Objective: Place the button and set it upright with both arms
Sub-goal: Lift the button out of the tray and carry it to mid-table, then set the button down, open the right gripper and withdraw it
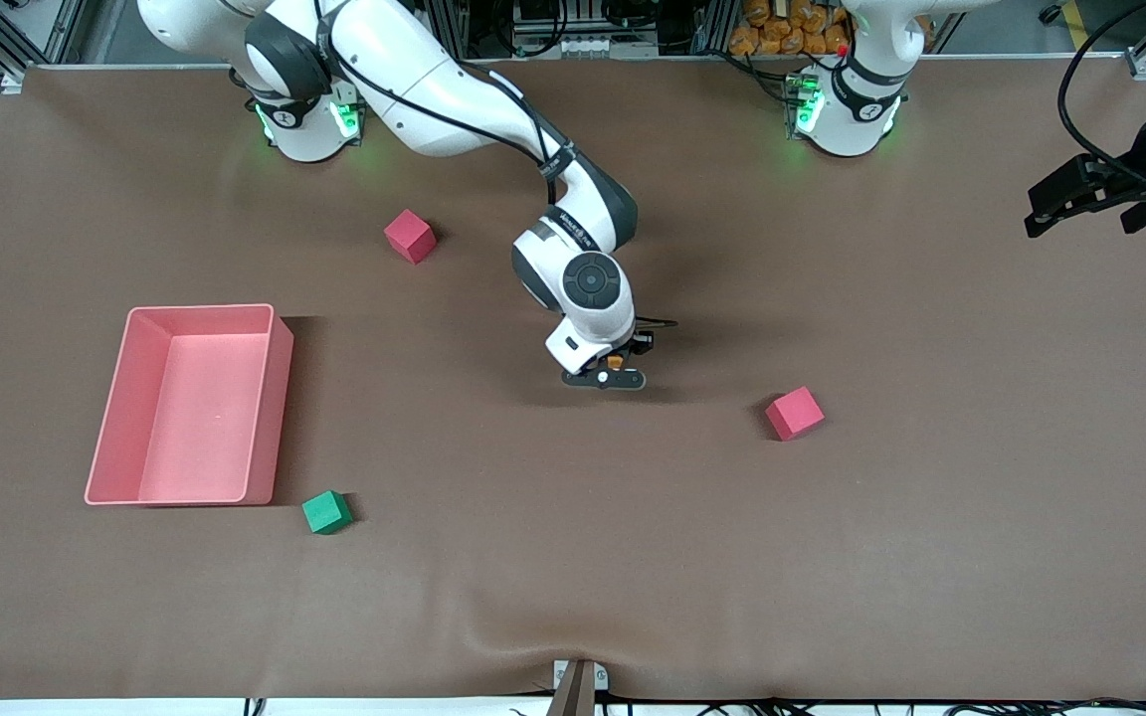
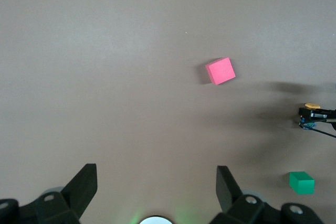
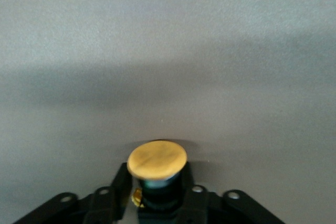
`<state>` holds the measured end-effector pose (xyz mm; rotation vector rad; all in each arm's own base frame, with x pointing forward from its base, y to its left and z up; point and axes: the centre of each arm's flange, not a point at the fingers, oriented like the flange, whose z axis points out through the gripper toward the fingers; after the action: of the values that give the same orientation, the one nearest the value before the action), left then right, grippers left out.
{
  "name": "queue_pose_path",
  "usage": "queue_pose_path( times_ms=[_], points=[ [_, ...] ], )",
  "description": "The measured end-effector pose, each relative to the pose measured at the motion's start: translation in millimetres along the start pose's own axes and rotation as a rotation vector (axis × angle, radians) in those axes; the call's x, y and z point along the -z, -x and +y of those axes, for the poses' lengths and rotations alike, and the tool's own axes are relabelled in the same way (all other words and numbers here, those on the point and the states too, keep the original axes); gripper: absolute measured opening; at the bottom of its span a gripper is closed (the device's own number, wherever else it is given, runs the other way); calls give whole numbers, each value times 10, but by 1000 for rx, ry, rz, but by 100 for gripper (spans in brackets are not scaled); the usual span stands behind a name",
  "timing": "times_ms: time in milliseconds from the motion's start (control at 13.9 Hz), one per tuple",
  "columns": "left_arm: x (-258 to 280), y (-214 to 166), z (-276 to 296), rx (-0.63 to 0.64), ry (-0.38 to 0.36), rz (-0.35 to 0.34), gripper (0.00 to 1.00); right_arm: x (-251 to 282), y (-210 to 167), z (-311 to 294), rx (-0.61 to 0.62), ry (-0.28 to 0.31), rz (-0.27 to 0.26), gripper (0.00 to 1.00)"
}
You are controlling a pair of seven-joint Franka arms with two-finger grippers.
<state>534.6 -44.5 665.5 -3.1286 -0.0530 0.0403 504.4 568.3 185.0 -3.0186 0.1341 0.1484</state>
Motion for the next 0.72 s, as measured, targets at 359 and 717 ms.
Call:
queue_pose_path(
  times_ms=[359,717],
  points=[
    [-8,-2,-11,2,0,-2,100,601,-512,145,-68,-63,67,99],
    [14,-13,-213,40,1,2,100,2109,-1331,1113,-207,-32,94,100]
  ],
)
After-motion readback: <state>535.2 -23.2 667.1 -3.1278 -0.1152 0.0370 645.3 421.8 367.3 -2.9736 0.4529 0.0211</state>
